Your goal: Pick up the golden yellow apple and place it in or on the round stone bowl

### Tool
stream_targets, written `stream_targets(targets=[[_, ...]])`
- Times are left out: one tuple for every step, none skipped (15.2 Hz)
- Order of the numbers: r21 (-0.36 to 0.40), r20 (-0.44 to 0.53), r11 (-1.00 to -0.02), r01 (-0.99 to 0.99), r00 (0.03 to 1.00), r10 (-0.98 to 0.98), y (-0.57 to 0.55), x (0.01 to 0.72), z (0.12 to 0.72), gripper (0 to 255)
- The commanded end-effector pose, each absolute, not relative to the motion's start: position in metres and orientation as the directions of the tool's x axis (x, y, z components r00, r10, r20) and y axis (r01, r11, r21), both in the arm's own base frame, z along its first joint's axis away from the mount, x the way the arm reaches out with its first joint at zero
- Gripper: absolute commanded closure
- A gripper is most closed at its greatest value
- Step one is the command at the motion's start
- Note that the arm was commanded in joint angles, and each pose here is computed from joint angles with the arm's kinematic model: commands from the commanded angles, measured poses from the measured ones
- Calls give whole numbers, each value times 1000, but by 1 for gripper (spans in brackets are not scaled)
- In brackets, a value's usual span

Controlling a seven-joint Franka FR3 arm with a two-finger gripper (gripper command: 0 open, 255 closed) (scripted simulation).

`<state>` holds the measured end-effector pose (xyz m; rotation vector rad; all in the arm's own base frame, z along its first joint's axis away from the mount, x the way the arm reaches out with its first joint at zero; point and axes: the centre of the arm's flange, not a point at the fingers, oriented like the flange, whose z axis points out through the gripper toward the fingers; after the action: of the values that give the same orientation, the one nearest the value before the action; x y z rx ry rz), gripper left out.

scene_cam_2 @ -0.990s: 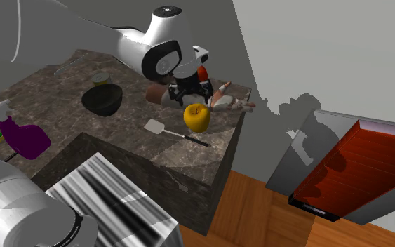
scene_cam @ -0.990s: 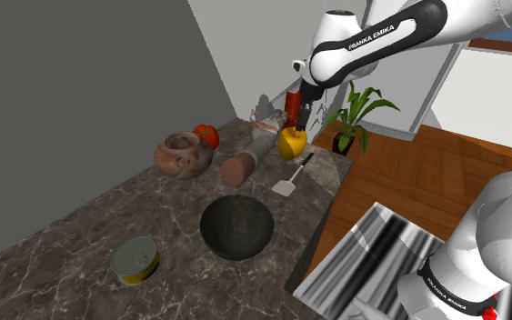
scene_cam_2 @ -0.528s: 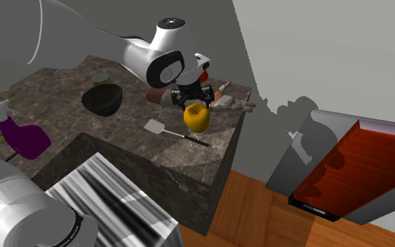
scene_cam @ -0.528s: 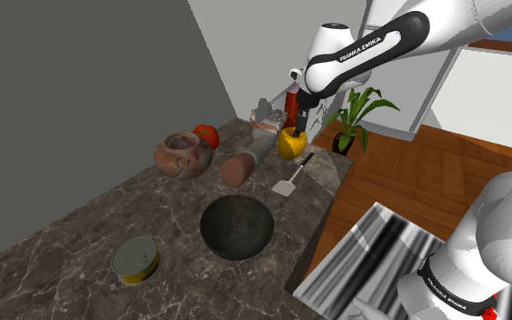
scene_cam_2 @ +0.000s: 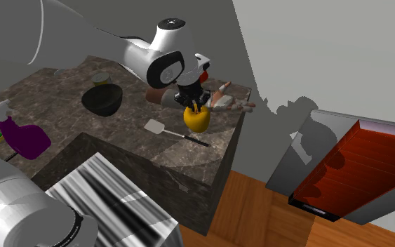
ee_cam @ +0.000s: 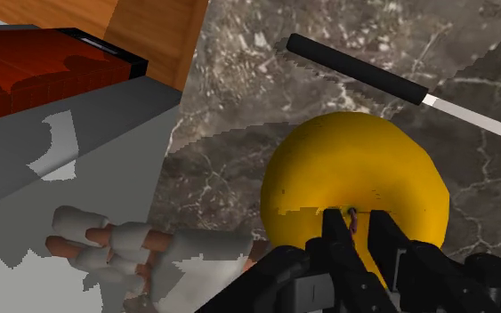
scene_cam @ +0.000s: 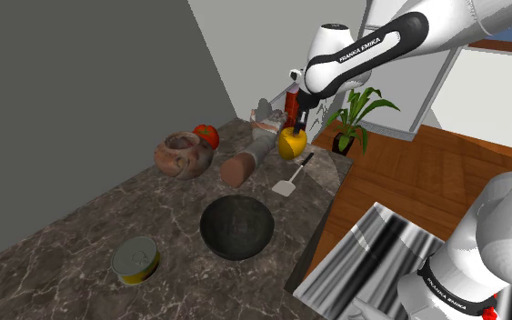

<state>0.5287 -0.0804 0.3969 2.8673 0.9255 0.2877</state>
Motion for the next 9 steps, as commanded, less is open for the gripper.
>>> stream_targets(targets=[[167,144,-807,567,796,588,-80,529,397,255],[167,144,-807,567,796,588,-80,529,397,255],[167,144,-807,567,796,588,-80,529,397,255],[167,144,-807,567,796,588,-80,529,397,255],[167,144,-807,567,796,588,-80,529,397,255],[167,144,-807,567,796,588,-80,529,397,255],[167,144,-807,567,796,588,-80,529,397,255],[167,144,-807,567,796,588,-80,529,402,255],[167,144,-807,567,796,588,-80,529,407,255]])
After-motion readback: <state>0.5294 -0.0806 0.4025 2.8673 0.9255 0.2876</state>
